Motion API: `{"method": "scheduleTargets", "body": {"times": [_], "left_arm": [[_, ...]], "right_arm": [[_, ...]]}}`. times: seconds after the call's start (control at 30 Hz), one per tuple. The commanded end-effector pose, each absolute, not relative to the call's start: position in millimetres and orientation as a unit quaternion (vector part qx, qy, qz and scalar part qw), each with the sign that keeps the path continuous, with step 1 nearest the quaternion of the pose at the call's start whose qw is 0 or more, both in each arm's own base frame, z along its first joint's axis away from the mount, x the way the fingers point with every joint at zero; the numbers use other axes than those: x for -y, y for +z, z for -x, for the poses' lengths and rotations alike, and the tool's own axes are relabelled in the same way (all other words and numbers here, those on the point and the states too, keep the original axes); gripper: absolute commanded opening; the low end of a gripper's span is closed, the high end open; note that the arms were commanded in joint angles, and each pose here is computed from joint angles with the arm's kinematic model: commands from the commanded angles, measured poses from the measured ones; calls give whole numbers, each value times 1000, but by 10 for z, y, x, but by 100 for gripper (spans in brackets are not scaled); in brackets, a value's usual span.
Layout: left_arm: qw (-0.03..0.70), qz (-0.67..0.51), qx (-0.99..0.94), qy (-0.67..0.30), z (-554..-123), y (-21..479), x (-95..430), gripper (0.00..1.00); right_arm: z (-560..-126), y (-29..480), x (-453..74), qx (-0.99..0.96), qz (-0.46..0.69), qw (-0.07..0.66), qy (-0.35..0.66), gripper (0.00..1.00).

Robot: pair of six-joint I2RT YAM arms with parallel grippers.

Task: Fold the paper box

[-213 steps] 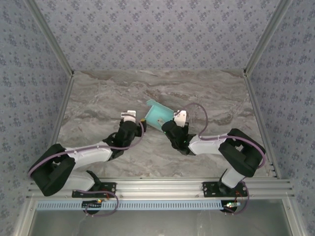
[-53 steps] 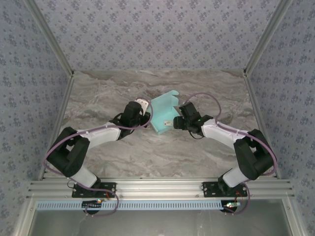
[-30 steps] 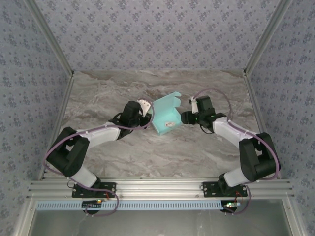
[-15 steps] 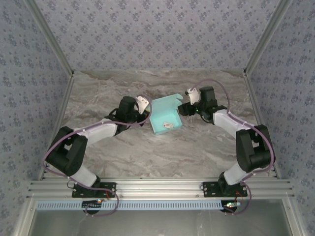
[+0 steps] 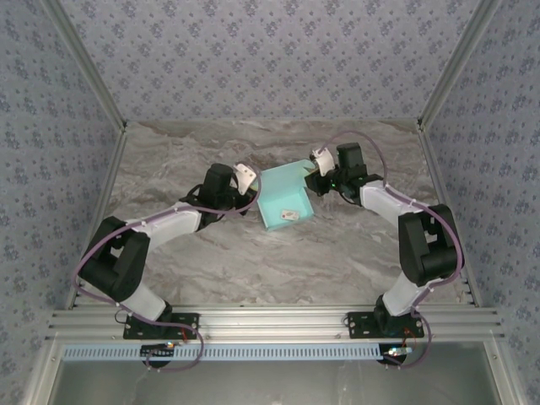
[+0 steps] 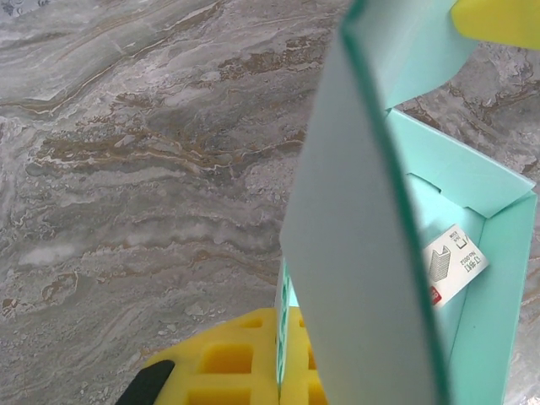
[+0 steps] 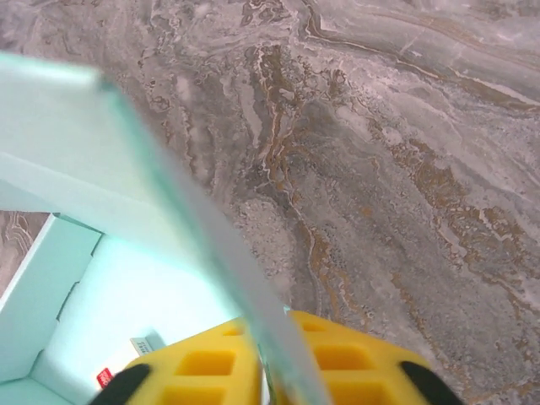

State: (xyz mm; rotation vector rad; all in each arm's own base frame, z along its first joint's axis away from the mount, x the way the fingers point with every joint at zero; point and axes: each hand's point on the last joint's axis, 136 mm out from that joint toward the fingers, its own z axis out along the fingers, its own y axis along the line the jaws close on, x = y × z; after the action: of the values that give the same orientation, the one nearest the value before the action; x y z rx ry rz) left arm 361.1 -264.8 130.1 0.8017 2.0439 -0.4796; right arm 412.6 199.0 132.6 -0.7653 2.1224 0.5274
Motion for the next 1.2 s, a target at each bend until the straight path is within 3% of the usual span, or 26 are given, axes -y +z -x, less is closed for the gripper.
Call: {"method": "scheduleTargets", "body": {"times": [0.0,0.43,0.87,1.17], "left_arm": [[446,-315,-815,-195,-3705,1428,2683,0],[447,-99,-885,-87,-4089,1439,2356,0],[421,-69,-901,-83,-4097,1308,2332,0],[448,34,-890,-79,-4176,1386,2285,0]], "right_arm": [[-4138,1261,-1966,-856,295,387,175,12],[-4078,1387,-1929,-915,51,400,21,2],[-4056,1345,-2021,-917,36,396,5,1],[-4107,1370,-2050,-903,-19,428,0,0]]}}
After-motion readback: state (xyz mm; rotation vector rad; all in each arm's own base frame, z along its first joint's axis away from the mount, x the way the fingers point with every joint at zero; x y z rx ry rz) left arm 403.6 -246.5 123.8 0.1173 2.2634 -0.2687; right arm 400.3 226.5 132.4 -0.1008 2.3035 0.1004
